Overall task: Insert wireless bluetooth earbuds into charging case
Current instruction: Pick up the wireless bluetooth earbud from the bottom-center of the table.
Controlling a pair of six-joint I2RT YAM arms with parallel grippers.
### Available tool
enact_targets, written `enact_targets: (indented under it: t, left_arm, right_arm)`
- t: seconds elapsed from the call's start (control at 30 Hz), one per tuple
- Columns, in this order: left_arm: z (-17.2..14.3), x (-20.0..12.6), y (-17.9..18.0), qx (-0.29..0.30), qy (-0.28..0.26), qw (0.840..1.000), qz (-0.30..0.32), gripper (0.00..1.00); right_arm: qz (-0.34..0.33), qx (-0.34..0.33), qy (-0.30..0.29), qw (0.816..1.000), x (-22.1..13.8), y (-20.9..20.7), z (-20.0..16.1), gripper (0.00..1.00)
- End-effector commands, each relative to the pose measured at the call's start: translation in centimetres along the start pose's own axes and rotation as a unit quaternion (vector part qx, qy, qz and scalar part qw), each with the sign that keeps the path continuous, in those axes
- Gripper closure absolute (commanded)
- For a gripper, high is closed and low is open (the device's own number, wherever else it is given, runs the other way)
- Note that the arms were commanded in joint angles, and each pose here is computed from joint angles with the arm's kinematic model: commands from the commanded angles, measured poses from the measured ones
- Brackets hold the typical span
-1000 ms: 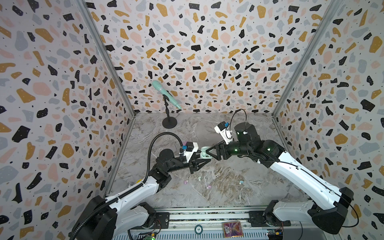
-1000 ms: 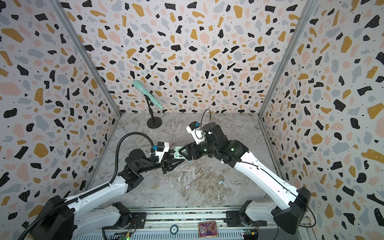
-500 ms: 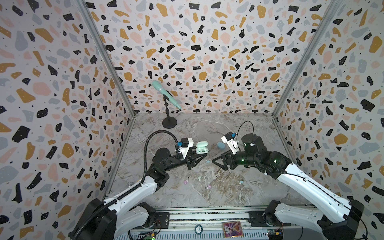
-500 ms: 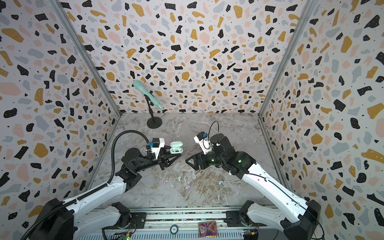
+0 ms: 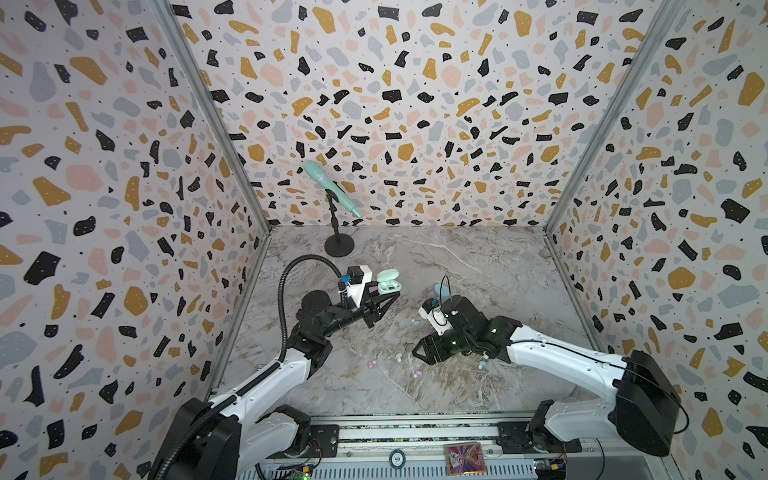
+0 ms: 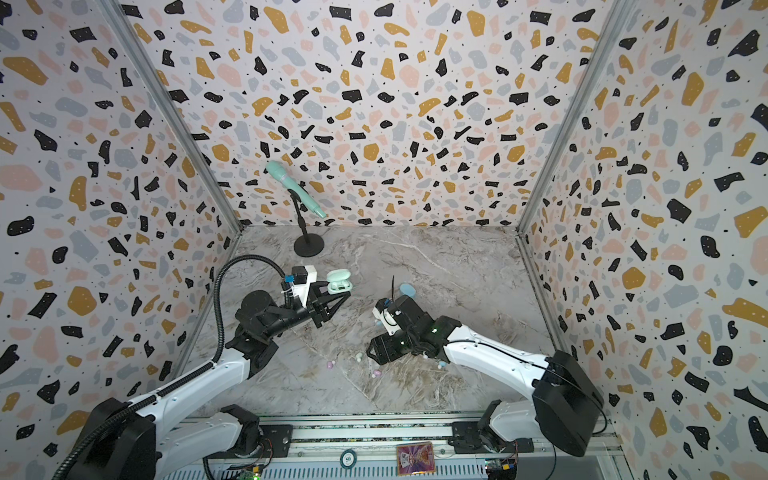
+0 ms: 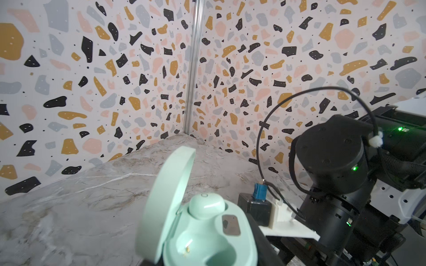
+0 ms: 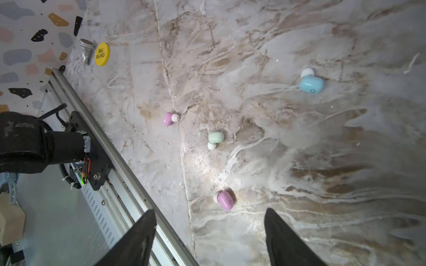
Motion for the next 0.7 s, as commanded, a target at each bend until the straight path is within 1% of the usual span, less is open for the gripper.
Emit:
enact_targets:
  t: [0.0, 0.07, 0.23, 0.33, 0.43, 0.67]
  left_arm:
    - [1.5, -0.1, 0.7, 0.024, -0.037, 0.999, 0.014, 0.67]
    - [1.6, -0.1, 1.1, 0.025, -0.041, 0.999, 0.021, 0.67]
    - [1.7, -0.1, 1.9, 0.025, -0.059, 0.997, 0.036, 0.67]
    - [1.8, -0.1, 2.1, 0.022, -0.071, 0.996, 0.039, 0.67]
    - [1.9, 0.0, 2.1, 0.022, -0.075, 0.996, 0.038, 0.67]
    - [2.0, -0.4, 2.1, 0.028, -0.085, 0.995, 0.049, 0.67]
  right_arm:
    - [0.015, 0.063, 0.017, 0.998, 0.7, 1.0, 1.7, 0.29]
    - [0.013, 0.110, 0.033, 0.993, 1.5, 1.0, 2.0, 0.31]
    - [0.003, 0.185, 0.064, 0.981, 3.8, 1.5, 3.2, 0.36]
    - [-0.025, 0.215, 0.070, 0.974, 4.8, 1.6, 3.5, 0.39]
    - [-0.064, 0.250, 0.083, 0.963, 5.5, 1.1, 3.6, 0.42]
    - [-0.124, 0.306, 0.053, 0.943, 6.5, 1.6, 3.9, 0.45]
Point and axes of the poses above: each gripper's point midway between its finger pads, its own x axis out along the fingers, its own y axis along the line the jaws close on, z = x × y, the point moved 10 cm from there along -x, back along the fingers, and after that the axes turned 4 degrees about x, right-handed, at the moved point
